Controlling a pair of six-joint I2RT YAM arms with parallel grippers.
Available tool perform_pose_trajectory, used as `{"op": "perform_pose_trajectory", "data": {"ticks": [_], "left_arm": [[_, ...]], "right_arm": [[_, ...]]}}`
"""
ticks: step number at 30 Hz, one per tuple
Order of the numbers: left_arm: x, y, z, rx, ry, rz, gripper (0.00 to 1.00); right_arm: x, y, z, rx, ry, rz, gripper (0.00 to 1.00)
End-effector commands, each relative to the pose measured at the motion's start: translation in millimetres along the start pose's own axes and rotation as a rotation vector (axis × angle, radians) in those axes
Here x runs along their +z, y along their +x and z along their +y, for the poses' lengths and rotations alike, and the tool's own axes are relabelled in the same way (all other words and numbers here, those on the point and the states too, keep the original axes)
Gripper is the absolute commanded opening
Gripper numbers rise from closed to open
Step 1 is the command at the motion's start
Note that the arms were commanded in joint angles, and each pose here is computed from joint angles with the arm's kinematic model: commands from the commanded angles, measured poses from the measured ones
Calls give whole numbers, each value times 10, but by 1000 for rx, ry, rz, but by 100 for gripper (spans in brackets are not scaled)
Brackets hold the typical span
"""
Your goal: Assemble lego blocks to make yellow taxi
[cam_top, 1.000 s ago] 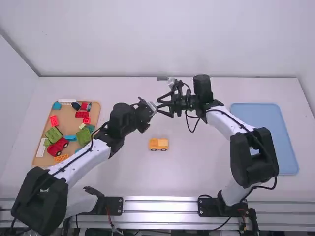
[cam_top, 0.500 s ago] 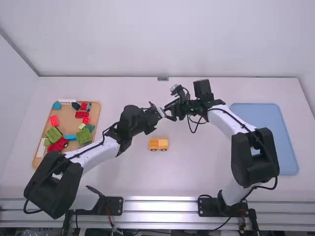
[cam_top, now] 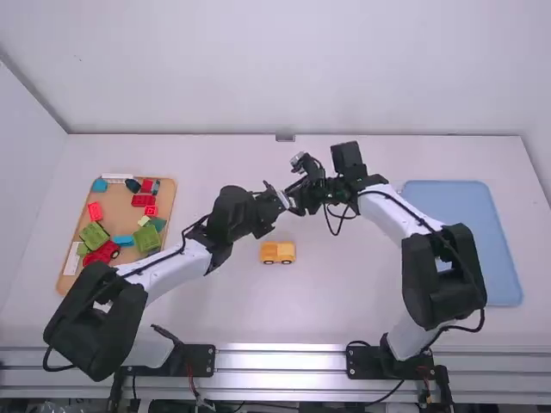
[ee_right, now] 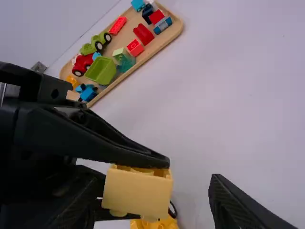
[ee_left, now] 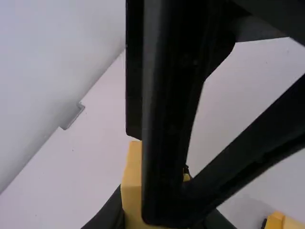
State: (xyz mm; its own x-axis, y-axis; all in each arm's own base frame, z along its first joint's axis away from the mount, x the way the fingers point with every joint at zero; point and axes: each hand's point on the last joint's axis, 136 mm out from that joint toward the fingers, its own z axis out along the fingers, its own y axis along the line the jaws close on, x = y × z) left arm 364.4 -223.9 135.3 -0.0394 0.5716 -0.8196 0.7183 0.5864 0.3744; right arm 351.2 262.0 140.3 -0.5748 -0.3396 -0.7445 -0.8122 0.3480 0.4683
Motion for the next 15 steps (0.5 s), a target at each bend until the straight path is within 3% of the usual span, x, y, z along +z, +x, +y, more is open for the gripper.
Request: {"op": "perform_pose_trajectory", "data": {"ticks": [1,3,12,15], "left_arm": [[7,16,-36,7,5,-2,16],[8,19,-40,8,7,-1,17],[8,13,-34,7,4,-3,17],[7,5,-28,8,2,-7,17]], "right_arm": [[34,-124,148,-47,-13,-4,61],[52,-123,173,-50,-20,-2,59],[74,-131,233,-54,-44,-4,31],[74,-130,233,-54,-43,-4,26]]}}
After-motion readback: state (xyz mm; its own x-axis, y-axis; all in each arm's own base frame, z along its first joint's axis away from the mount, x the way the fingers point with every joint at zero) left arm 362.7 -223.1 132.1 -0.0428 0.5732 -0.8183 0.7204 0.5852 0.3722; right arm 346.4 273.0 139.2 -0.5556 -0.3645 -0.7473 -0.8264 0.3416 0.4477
